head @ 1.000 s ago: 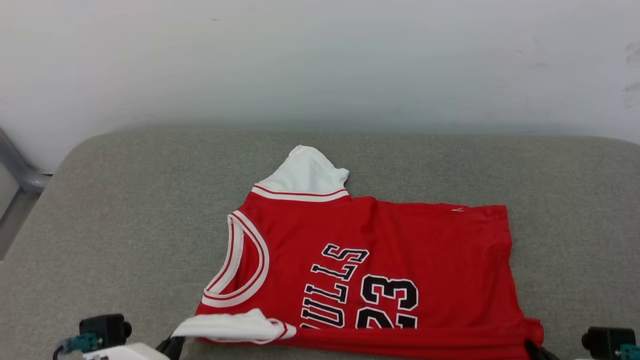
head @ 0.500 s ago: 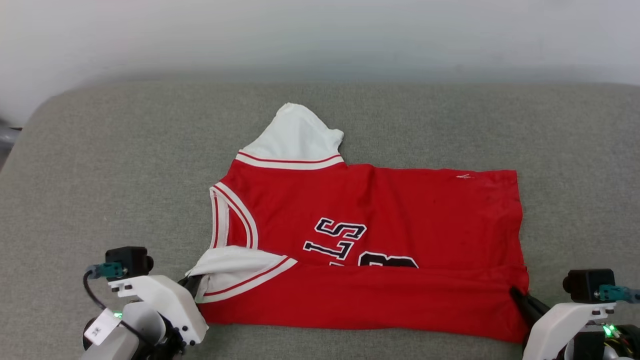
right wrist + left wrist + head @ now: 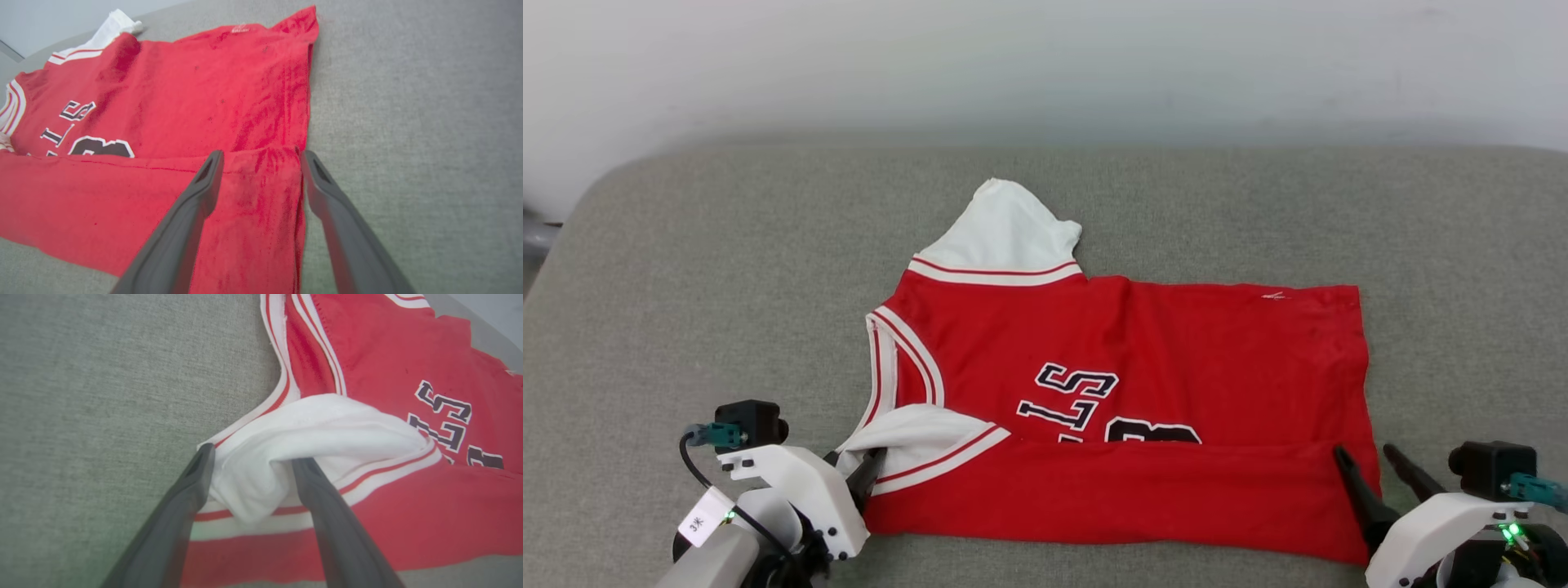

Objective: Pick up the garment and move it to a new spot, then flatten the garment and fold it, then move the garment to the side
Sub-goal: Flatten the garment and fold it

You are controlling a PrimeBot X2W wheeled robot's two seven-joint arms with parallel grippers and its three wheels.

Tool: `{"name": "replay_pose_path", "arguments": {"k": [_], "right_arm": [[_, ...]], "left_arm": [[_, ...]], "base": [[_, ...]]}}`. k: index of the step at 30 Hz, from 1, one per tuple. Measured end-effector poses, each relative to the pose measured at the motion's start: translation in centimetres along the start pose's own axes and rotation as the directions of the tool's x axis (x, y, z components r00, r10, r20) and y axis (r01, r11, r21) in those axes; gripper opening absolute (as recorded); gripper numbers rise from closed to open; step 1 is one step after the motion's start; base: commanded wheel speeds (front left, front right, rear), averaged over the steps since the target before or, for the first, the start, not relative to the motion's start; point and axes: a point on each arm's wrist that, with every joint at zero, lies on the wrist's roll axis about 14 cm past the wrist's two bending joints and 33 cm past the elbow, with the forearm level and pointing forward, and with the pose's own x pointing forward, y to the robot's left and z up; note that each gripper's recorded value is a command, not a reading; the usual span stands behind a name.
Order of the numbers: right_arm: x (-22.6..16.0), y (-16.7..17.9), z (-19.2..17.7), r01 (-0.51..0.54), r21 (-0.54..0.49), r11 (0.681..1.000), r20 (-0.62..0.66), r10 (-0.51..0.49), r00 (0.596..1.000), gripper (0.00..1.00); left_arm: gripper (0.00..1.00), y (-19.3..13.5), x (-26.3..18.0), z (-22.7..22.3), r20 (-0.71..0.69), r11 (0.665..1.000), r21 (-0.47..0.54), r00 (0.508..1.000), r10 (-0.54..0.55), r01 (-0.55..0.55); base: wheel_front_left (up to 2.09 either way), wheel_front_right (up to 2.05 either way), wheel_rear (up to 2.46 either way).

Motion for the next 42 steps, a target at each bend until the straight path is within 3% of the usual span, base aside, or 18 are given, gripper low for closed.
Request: {"name": "replay_pose_path", "arguments": {"k": [5, 12, 18, 24, 38, 39, 40, 41, 42], "right_arm": [[-1.4, 0.2, 4.2, 0.008, -0.029, 1.0, 0.208, -0.002, 0.978, 1.0], [-4.3, 0.4, 6.3, 0.03, -0.027, 0.999, 0.322, -0.02, 0.946, 1.0], [-5.4, 0.4, 5.9, 0.052, -0.008, 0.999, 0.308, -0.047, 0.95, 1.0], [-5.3, 0.4, 5.5, 0.059, 0.008, 0.998, 0.288, -0.059, 0.956, 1.0], [-4.2, -1.7, 3.6, 0.122, 0.055, 0.991, 0.2, -0.13, 0.971, 1.0], [-4.2, -1.9, 3.5, 0.126, 0.061, 0.99, 0.193, -0.136, 0.972, 1.0], [-4.2, -2.2, 3.3, 0.132, 0.067, 0.989, 0.182, -0.142, 0.973, 1.0], [-4.2, -2.4, 3.1, 0.136, 0.073, 0.988, 0.169, -0.147, 0.975, 1.0], [-4.3, -2.6, 3.0, 0.14, 0.084, 0.987, 0.161, -0.152, 0.975, 1.0]], "left_arm": [[1.0, 1.1, -1.5, 2.0, 0.067, 0.999, 0.014, 0.997, 0.032, -0.033], [1.0, 2.1, -4.1, 4.4, 0.097, 0.998, 0.044, 0.994, 0.046, -0.05], [1.0, 1.1, -5.5, 3.3, -0.11, 0.998, 0.058, 0.994, 0.006, 0.0], [1.0, 0.8, -5.7, 0.2, -0.302, 0.999, 0.046, 0.953, 0.007, 0.007], [1.0, 0.5, -2.1, -3.9, -0.439, 1.0, 0.014, 0.898, -0.005, 0.013], [0.94, 0.4, -1.9, -3.9, -0.441, 1.0, 0.015, 0.898, -0.009, 0.018], [0.48, 0.3, -1.8, -3.8, -0.435, 0.999, 0.025, 0.9, -0.009, 0.022], [0.31, 0.3, -1.6, -3.8, -0.427, 0.999, 0.032, 0.904, -0.011, 0.027], [0.0, 0.1, -1.6, -3.8, -0.421, 0.999, 0.033, 0.907, -0.019, 0.037]], "base": [[0.0, 0.0, 0.0], [0.0, 0.0, 0.0], [0.0, 0.0, 0.0], [0.0, 0.0, 0.0], [0.0, 0.0, 0.0], [0.0, 0.0, 0.0], [0.0, 0.0, 0.0], [0.0, 0.0, 0.0], [0.0, 0.0, 0.0]]}}
